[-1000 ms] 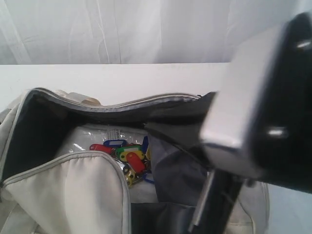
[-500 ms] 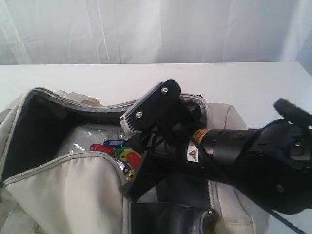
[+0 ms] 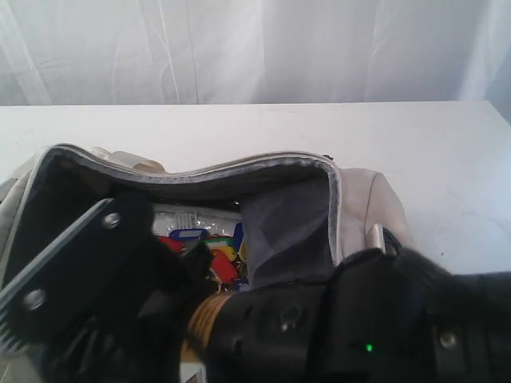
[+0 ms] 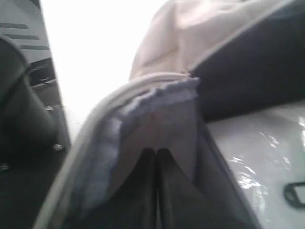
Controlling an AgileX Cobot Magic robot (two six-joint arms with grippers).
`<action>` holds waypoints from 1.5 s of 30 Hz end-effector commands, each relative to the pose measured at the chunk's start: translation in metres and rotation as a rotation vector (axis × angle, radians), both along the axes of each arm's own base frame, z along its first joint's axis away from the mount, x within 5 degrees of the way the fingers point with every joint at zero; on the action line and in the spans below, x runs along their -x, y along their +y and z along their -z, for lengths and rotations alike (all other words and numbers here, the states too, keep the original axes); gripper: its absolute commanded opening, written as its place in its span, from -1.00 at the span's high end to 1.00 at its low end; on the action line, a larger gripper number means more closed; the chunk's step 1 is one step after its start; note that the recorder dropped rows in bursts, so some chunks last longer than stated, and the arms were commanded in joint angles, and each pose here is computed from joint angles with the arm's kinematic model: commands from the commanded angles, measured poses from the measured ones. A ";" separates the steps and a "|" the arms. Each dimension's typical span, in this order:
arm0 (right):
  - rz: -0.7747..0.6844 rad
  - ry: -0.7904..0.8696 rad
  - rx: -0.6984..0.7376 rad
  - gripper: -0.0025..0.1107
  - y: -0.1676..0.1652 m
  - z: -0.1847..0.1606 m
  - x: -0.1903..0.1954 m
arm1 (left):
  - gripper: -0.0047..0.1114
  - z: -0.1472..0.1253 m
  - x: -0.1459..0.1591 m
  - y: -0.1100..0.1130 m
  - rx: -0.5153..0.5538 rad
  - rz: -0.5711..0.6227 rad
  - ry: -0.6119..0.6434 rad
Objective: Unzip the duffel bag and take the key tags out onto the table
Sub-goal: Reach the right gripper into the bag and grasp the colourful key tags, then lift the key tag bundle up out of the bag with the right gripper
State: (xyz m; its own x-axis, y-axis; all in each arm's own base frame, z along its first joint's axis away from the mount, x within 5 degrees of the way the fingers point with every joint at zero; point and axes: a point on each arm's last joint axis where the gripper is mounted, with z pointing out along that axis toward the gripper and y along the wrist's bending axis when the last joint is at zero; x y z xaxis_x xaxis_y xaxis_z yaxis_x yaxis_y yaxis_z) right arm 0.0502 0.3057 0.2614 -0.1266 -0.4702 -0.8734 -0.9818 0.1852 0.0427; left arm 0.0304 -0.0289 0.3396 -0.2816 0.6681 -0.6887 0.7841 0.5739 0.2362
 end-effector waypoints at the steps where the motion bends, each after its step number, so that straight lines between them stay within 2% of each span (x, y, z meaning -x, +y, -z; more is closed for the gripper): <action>1: -0.111 0.004 -0.041 0.96 0.007 -0.014 0.035 | 0.92 0.001 0.001 0.001 0.001 -0.006 0.002; 6: -0.180 -0.005 -0.042 0.96 0.007 -0.018 0.055 | 0.92 0.001 0.001 0.001 0.001 -0.006 0.002; 9: -0.210 -0.112 -0.047 0.96 0.004 -0.023 0.047 | 0.92 0.001 0.001 0.001 0.000 -0.006 0.003; 20: 0.127 -0.084 0.002 0.93 -0.018 -0.023 -0.051 | 0.92 -0.001 -0.001 0.000 0.045 -0.041 -0.003; 23: 0.204 -0.084 0.010 0.77 -0.027 -0.022 -0.074 | 0.92 -0.004 -0.003 -0.001 0.076 -0.048 -0.031; 26: 0.269 -0.080 0.021 0.51 -0.035 -0.020 -0.092 | 0.92 -0.006 -0.005 -0.002 0.099 -0.055 -0.051; 28: 0.291 -0.075 0.037 0.25 -0.036 -0.016 -0.099 | 0.92 -0.006 -0.005 -0.002 0.108 -0.061 -0.049; 29: 0.305 -0.052 0.062 -0.01 -0.033 -0.006 -0.104 | 0.92 -0.006 -0.005 -0.002 0.109 -0.064 -0.045; 31: 0.321 -0.009 0.096 -0.19 -0.028 0.008 -0.107 | 0.92 -0.006 -0.005 -0.002 0.108 -0.064 -0.043; 37: 0.320 0.047 0.226 -0.23 -0.013 0.057 -0.114 | 0.92 -0.006 -0.004 -0.002 0.107 -0.064 -0.042; 42: 0.257 0.003 0.341 -0.23 -0.007 0.092 -0.118 | 0.92 -0.006 -0.004 -0.002 0.107 -0.064 -0.042; 45: 0.250 0.030 0.405 -0.16 -0.007 0.108 -0.118 | 0.92 -0.006 -0.004 -0.002 0.107 -0.064 -0.042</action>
State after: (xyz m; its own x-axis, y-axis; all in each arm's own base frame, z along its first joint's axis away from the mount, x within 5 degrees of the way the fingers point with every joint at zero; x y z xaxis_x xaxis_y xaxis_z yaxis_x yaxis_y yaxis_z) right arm 0.1690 0.3038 0.1724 -0.2670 -0.6580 -0.7041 -0.9008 0.4301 -0.0602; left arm 0.0363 -0.0313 0.3466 -0.2809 0.5819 -0.7632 0.7350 0.6418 0.2189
